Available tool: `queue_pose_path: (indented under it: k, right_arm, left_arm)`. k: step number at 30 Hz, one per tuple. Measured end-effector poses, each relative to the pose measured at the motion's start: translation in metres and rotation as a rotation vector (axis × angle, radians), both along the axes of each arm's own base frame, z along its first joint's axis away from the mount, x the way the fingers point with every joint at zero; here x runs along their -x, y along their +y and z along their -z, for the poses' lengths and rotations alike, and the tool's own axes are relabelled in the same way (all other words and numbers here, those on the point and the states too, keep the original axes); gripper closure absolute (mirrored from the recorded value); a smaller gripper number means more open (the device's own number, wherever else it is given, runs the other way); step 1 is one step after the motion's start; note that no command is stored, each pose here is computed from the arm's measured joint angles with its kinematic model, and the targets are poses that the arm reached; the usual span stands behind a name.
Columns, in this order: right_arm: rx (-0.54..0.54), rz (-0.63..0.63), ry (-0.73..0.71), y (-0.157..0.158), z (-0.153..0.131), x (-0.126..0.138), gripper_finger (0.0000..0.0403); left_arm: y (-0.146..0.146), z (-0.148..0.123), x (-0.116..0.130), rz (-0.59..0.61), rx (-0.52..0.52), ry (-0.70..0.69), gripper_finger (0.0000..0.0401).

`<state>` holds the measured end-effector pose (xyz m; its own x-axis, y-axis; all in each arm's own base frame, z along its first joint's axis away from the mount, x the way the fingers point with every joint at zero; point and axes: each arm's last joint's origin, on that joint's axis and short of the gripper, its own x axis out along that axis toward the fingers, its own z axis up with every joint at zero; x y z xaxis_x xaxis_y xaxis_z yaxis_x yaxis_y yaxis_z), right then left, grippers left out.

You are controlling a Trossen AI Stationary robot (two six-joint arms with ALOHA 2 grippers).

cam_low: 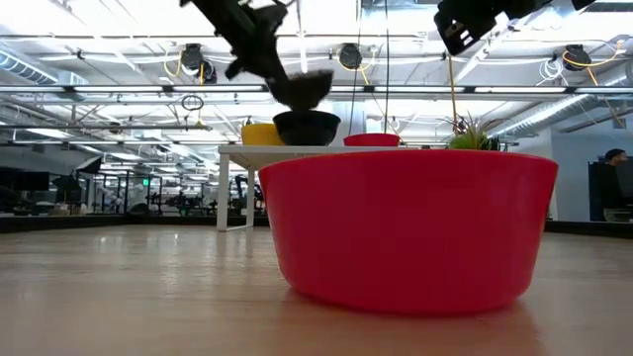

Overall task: Pick & Place Mini bowls
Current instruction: Stack the white patterned bowl on the white patterned bowl on the shelf

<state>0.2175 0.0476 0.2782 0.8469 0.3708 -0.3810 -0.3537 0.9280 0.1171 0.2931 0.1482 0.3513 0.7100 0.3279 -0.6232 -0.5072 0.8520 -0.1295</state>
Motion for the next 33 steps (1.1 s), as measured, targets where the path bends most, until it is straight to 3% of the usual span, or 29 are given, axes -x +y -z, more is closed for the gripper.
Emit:
queue_pose_path:
  k: [8, 15, 24, 33]
  right_arm:
    - [0.010, -0.004, -0.003, 0.000, 0.000, 0.000, 0.0280]
    - [0.041, -0.016, 0.027, 0.000, 0.004, 0.002, 0.0280]
    - [0.065, -0.026, 0.035, 0.000, 0.005, 0.002, 0.0280]
    - [0.080, 0.075, 0.040, -0.003, 0.005, 0.001, 0.0280]
  left_arm:
    - [0.027, 0.028, -0.021, 0.035, 0.021, -0.001, 0.0388]
    - [0.039, 0.033, -0.019, 0.001, 0.022, 0.004, 0.0374]
    - [0.041, 0.036, -0.014, 0.002, 0.079, 0.027, 0.0388]
    - [0.041, 0.035, -0.015, -0.058, 0.135, -0.007, 0.0318]
